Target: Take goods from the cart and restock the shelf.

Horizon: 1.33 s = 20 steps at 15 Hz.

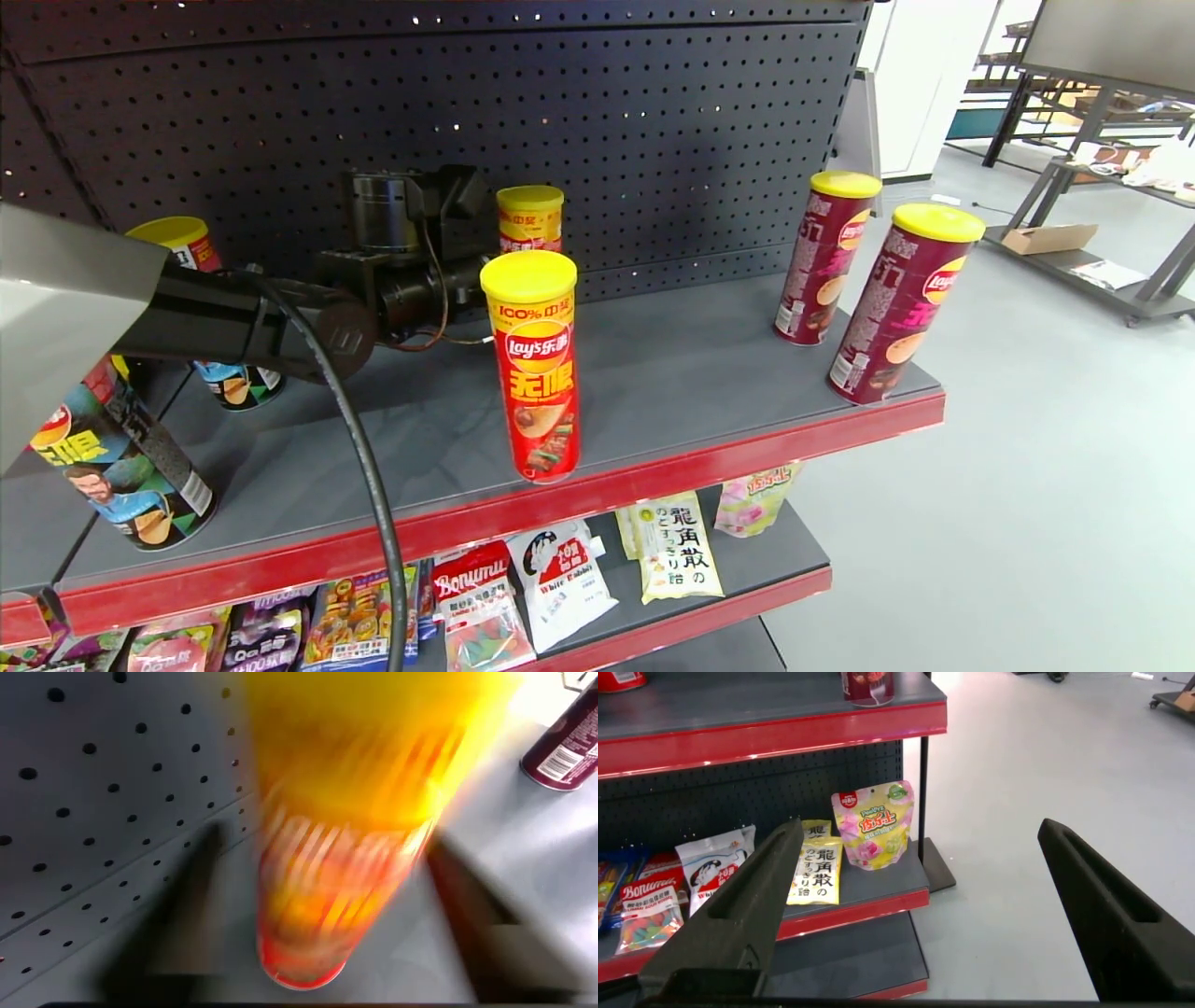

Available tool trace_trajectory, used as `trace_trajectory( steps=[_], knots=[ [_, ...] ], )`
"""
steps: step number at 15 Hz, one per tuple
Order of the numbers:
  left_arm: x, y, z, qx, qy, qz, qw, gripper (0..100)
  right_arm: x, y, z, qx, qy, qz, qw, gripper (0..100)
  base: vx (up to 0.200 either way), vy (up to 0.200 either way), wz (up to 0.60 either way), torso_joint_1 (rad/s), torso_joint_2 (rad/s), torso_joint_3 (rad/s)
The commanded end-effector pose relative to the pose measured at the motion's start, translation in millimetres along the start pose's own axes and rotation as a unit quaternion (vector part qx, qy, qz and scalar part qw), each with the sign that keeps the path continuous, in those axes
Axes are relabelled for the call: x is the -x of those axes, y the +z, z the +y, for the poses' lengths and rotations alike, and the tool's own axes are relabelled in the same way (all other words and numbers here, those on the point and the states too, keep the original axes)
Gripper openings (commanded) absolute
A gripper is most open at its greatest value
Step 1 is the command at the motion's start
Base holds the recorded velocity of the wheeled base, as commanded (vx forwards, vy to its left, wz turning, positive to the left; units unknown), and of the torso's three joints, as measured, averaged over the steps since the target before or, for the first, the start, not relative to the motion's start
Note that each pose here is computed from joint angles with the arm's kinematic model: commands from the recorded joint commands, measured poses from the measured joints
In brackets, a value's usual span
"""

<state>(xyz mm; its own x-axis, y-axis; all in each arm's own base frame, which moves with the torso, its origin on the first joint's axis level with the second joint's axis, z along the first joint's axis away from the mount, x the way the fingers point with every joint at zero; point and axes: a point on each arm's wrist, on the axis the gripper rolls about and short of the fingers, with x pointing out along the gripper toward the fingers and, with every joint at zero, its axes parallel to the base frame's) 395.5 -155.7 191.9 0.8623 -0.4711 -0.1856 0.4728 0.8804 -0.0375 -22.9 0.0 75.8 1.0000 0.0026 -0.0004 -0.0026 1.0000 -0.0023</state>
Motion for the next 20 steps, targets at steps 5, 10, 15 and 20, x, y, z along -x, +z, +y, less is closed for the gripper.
trace_trajectory(
  steps=[5,10,15,20],
  knots=[
    [3,3.0,-0.4,0.0,0.0,-0.004,1.0,100,0,0,0,0.0,0.0,0.0,1.0,100,0.0,0.0,0.0,0.0,0.0,0.0],
    [45,-0.6,9.0,0.002,0.019,0.015,0.9997,100,0,0,0,0.0,0.0,0.0,1.0,100,0.0,0.0,0.0,0.0,0.0,0.0],
    [71,5.3,10.8,0.005,0.027,0.008,0.9996,100,0,0,0,0.0,0.0,0.0,1.0,100,0.0,0.0,0.0,0.0,0.0,0.0],
    [171,-17.6,-5.5,-0.011,0.028,0.032,0.999,100,0,0,0,0.0,0.0,0.0,1.0,100,0.0,0.0,0.0,0.0,0.0,0.0]
  ],
)
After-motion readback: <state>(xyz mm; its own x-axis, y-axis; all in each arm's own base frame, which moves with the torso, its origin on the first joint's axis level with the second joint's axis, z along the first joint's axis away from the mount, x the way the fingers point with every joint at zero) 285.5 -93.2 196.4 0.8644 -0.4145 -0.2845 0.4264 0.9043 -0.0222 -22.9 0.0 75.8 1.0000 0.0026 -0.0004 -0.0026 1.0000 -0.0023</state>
